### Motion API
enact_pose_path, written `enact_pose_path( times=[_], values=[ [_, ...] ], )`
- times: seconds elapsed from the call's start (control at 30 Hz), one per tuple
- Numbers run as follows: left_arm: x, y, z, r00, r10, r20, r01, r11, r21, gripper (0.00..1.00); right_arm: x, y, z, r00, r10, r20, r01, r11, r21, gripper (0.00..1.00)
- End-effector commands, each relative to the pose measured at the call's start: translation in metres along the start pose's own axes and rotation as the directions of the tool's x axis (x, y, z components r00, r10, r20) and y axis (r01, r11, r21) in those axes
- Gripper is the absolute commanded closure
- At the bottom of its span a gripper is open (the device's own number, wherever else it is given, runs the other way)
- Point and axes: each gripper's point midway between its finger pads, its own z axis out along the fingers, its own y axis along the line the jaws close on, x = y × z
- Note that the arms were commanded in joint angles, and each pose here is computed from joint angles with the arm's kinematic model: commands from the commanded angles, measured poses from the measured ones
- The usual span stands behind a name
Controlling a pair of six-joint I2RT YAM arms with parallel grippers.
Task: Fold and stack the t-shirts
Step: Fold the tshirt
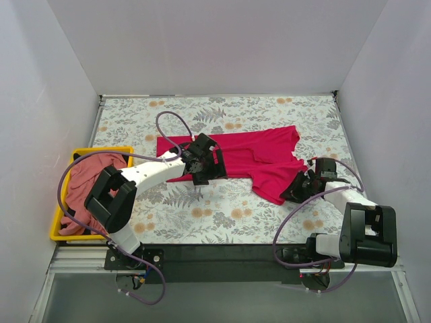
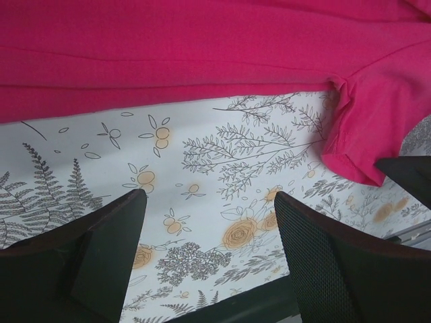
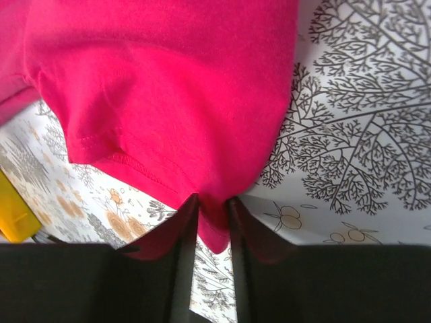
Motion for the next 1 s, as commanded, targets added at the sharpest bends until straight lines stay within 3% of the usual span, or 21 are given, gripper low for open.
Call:
enact_pose_path(
  times=[0.0, 0.07, 0.13, 0.3, 0.6, 0.97],
  values=[
    [-0.013, -0.01, -0.011, 0.998, -0.01, 0.054, 0.009, 1.0, 0.022, 0.24, -0.004, 0.009, 0.002, 1.0, -0.016, -0.007, 0.015, 0.999, -0.039, 0.76],
    [-0.012, -0.008, -0.011, 0.999, -0.004, 0.049, 0.003, 1.0, 0.014, 0.24, -0.012, 0.015, 0.001, 1.0, -0.022, 0.004, 0.022, 0.999, -0.05, 0.93],
    [-0.02, 0.0, -0.011, 0.996, 0.002, 0.09, 0.0, 1.0, -0.024, 0.24, -0.03, 0.027, -0.004, 0.998, -0.036, 0.042, 0.039, 0.997, -0.068, 0.99],
    [-0.045, 0.022, -0.02, 0.988, -0.017, 0.155, 0.028, 0.997, -0.069, 0.26, -0.074, 0.062, -0.016, 0.991, -0.063, 0.115, 0.077, 0.989, -0.125, 0.99],
    [-0.091, 0.103, -0.04, 0.961, -0.111, 0.254, 0.154, 0.975, -0.159, 0.27, -0.146, 0.115, -0.009, 0.982, -0.085, 0.171, 0.118, 0.974, -0.192, 0.99],
    [-0.081, 0.145, -0.059, 0.947, -0.132, 0.294, 0.199, 0.957, -0.213, 0.27, -0.203, 0.147, 0.021, 0.981, -0.094, 0.172, 0.134, 0.963, -0.235, 0.99]
  ],
)
